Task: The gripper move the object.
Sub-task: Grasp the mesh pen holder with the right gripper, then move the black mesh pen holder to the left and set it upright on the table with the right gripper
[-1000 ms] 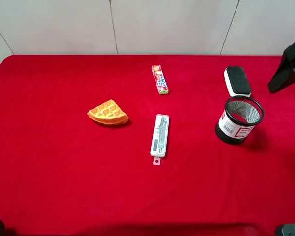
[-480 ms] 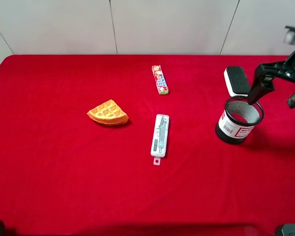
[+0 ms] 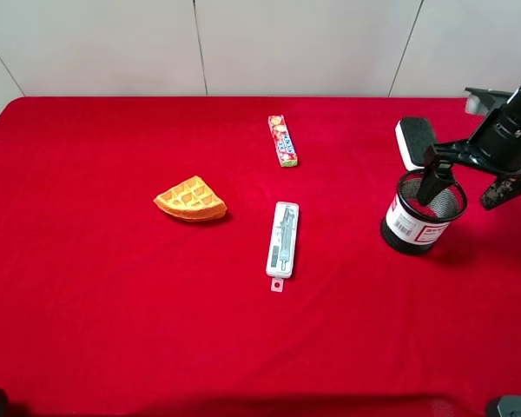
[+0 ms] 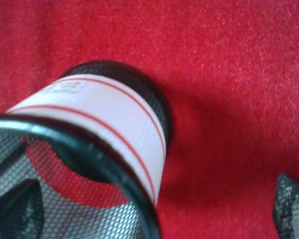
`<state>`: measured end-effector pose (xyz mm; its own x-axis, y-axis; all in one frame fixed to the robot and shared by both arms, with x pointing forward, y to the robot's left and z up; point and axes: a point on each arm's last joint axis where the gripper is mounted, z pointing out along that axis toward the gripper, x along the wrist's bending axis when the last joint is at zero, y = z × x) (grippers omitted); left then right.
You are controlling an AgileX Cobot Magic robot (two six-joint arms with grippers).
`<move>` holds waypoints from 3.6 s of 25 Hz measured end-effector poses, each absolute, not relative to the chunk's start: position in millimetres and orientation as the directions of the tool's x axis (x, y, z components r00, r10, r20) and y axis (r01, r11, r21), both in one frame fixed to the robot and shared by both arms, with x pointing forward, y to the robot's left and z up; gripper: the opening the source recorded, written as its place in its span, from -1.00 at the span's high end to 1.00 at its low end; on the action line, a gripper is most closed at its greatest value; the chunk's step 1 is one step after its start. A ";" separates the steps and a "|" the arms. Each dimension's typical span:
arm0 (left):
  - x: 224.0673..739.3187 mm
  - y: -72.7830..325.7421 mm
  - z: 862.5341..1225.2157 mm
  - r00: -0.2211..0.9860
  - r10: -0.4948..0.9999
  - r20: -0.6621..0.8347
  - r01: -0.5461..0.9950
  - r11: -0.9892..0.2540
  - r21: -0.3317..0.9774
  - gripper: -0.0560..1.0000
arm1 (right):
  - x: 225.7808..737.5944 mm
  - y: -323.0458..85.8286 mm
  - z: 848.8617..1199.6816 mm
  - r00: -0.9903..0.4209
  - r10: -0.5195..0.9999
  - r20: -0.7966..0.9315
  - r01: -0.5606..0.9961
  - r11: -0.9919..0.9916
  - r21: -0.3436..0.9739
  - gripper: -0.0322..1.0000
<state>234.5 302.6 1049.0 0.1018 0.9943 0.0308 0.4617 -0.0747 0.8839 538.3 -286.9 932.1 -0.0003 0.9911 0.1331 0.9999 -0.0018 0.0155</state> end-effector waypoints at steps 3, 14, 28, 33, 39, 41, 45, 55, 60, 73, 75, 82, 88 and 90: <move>234.5 302.6 1049.0 0.102 0.994 0.031 0.462 -0.075 0.884 -0.99 | 541.9 -287.7 922.7 -0.011 0.992 0.124 1.000 0.009 0.016 -0.41; 234.5 302.6 1049.0 0.102 0.994 0.031 0.462 -0.075 0.884 -0.99 | 546.1 -289.9 904.8 -0.033 0.994 0.100 0.999 0.033 0.000 -0.41; 234.5 302.6 1049.0 0.102 0.994 0.031 0.462 -0.075 0.884 -0.99 | 544.7 -290.0 902.3 -0.034 0.994 0.100 0.999 0.035 -0.016 0.63; 234.5 302.6 1049.0 0.102 0.994 0.031 0.462 -0.075 0.884 -0.99 | 544.7 -290.0 902.3 -0.034 0.994 0.099 0.999 0.035 -0.016 0.81; 234.5 302.6 1049.0 0.102 0.994 0.031 0.462 -0.075 0.884 -0.99 | 544.1 -290.0 902.8 -0.035 0.994 0.100 0.999 0.037 -0.020 0.81; 234.5 302.6 1049.0 0.102 0.994 0.031 0.462 -0.075 0.884 -0.99 | 542.7 -289.9 904.8 -0.035 0.994 0.101 0.999 0.038 -0.029 0.81; 234.5 302.6 1049.0 0.102 0.994 0.031 0.462 -0.075 0.884 -0.99 | 540.5 -289.6 919.4 -0.037 0.994 0.104 0.999 0.039 -0.016 0.81; 234.5 302.6 1049.0 0.102 0.994 0.031 0.462 -0.075 0.884 -0.99 | 547.5 -287.4 975.2 -0.035 0.991 0.129 0.999 0.037 -0.013 0.81; 234.5 302.6 1049.0 0.102 0.994 0.031 0.462 -0.075 0.884 -0.99 | 552.7 -274.6 1001.7 -0.070 0.989 0.129 0.998 0.070 0.011 0.81; 234.5 302.6 1049.0 0.102 0.994 0.031 0.462 -0.075 0.884 -0.99 | 563.3 -180.3 1067.4 -0.245 0.959 0.141 0.957 0.217 0.192 0.81; 234.5 302.6 1049.0 0.102 0.994 0.031 0.462 -0.075 0.884 -0.99 | 565.1 -166.2 1076.0 -0.267 0.952 0.148 0.947 0.232 0.222 0.81; 234.5 302.6 1049.0 0.102 0.994 0.031 0.462 -0.075 0.884 -0.99 | 588.0 -115.0 1073.8 -0.332 0.930 0.160 0.924 0.285 0.257 0.81; 234.5 302.6 1049.0 0.102 0.994 0.031 0.462 -0.075 0.884 -0.99 | 610.6 -74.4 1061.6 -0.373 0.911 0.174 0.906 0.317 0.281 0.81; 234.5 302.6 1049.0 0.102 0.994 0.031 0.462 -0.075 0.884 -0.99 | 619.7 -62.7 1055.7 -0.378 0.905 0.193 0.904 0.317 0.287 0.81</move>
<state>234.5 302.6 1049.0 0.1018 0.9943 0.0308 0.4617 -0.0747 0.8839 619.7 -62.7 1055.7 -0.3782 0.9054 0.1930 0.9042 0.3165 0.2867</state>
